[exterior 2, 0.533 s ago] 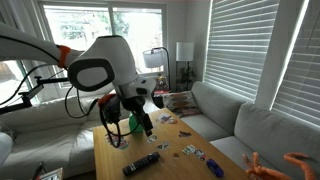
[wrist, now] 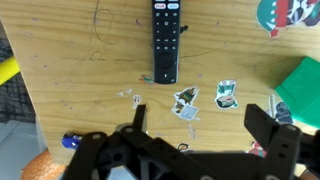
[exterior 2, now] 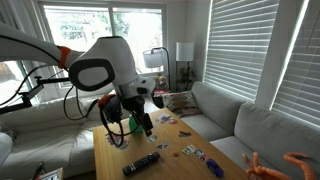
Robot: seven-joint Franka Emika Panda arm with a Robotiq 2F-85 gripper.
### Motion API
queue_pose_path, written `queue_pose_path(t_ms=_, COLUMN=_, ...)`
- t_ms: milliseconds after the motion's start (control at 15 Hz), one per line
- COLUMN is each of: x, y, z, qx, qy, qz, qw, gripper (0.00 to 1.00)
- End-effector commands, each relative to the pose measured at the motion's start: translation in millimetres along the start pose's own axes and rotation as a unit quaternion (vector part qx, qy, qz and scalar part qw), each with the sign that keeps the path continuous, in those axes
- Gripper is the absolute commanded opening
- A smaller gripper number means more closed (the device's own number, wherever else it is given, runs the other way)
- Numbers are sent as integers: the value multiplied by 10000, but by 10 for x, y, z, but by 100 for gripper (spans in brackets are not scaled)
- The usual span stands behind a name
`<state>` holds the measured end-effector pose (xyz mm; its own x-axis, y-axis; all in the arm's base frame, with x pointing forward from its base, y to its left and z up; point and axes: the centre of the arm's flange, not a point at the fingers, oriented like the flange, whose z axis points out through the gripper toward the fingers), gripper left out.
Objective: Press the number four button on the remote
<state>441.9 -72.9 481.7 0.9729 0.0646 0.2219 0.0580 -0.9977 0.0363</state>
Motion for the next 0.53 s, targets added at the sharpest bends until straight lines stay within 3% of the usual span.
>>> queue_pose_path(t_ms=0, x=33, y=-140, z=203, qx=-205, qy=-415, qz=-876, qw=9951, gripper=100)
queue_pose_path(t_ms=267, x=-16, y=-252, z=451, qx=-291, qy=-695, qz=-1837, qw=9801, gripper=100)
queue_pose_path(t_ms=467, x=-96, y=-278, z=588, qx=-321, qy=-799, qz=-2582, qw=9622, gripper=100)
